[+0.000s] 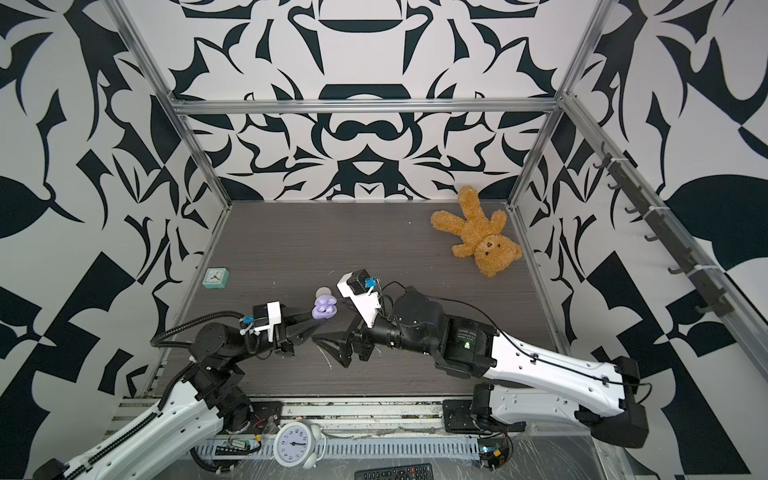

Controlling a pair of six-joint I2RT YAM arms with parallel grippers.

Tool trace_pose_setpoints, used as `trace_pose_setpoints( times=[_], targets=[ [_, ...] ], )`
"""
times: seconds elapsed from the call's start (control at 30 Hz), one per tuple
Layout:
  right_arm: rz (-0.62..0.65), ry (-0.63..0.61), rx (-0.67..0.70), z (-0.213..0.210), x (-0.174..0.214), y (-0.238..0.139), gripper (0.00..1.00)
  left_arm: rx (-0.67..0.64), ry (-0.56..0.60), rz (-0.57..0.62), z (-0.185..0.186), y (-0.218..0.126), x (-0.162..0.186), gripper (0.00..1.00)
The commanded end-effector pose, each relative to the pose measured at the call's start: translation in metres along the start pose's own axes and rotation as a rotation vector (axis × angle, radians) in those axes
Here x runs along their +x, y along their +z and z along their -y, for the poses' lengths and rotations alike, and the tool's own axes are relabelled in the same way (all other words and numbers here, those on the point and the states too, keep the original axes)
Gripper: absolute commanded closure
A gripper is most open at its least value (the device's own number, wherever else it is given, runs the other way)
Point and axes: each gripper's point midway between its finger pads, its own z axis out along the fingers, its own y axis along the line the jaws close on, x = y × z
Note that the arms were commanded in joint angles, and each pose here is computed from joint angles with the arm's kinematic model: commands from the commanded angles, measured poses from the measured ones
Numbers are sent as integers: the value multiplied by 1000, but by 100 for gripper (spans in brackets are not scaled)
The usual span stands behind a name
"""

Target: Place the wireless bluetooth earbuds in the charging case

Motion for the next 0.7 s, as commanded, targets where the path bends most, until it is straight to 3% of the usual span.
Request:
trace_pose_setpoints(
  times=[0.0, 0.23, 0.67],
  targets=[
    [68, 71, 37, 5, -16, -5, 1, -2, 21, 23, 0, 0, -7, 100],
    [38, 163, 50, 4, -21, 3, 1, 2, 15, 9, 0, 1, -4, 100],
    [18, 150, 34, -1, -25, 6, 3, 4, 11, -8, 1, 1, 0, 100]
  ],
)
